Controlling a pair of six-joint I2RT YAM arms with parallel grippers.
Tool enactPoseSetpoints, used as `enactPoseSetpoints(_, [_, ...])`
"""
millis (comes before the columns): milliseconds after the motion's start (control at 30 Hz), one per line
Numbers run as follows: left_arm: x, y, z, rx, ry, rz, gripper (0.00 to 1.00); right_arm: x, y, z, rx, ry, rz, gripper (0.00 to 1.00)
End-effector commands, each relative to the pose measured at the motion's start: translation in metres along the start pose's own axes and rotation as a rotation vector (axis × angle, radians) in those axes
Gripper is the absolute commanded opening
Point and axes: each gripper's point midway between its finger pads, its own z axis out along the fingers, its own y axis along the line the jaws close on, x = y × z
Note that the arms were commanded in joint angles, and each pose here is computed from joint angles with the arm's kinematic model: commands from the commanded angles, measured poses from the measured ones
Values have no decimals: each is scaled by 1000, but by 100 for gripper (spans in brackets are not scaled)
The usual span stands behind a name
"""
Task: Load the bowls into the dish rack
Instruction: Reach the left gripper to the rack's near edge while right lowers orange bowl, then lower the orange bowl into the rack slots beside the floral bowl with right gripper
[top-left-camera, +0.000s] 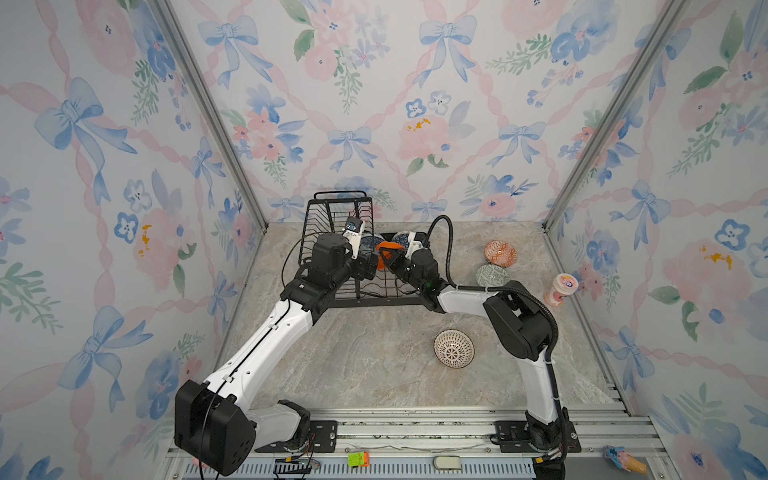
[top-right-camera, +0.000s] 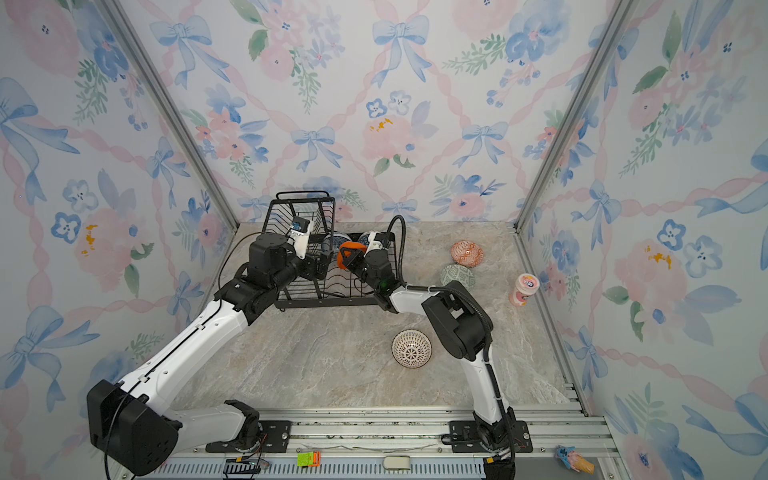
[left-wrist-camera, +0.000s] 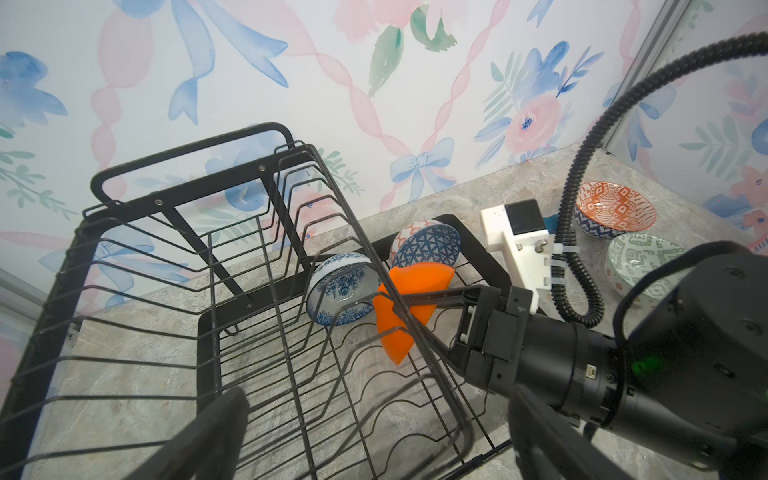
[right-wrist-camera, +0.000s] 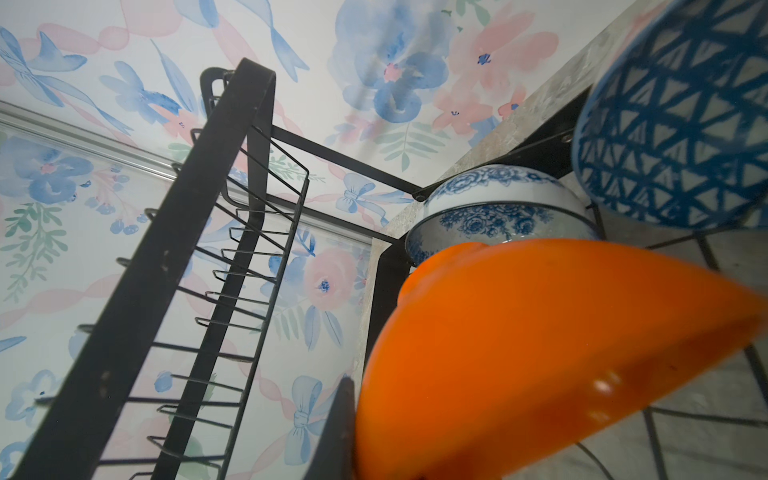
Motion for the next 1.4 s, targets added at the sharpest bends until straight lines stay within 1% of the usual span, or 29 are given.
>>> enactPoseSetpoints(0, [1,-1,-2,30,-7,-39,98,1,23,11,-81,-10,3,0])
enactPoseSetpoints(333, [4,8,-2,7,-3,-44,98,12,15,35,-91,-2,30,0])
enactPoseSetpoints(500, [5,4,0,26,3,-50,98,18,17,46,-103,2,26,0])
enactPoseSetpoints(867, [6,7,-1,13,3,-44,98,23,5,68,-101,-7,46,0])
enactPoseSetpoints(1367, [8,6,1,18,10,-50,98,30,-10,86,-94,-24,71,0])
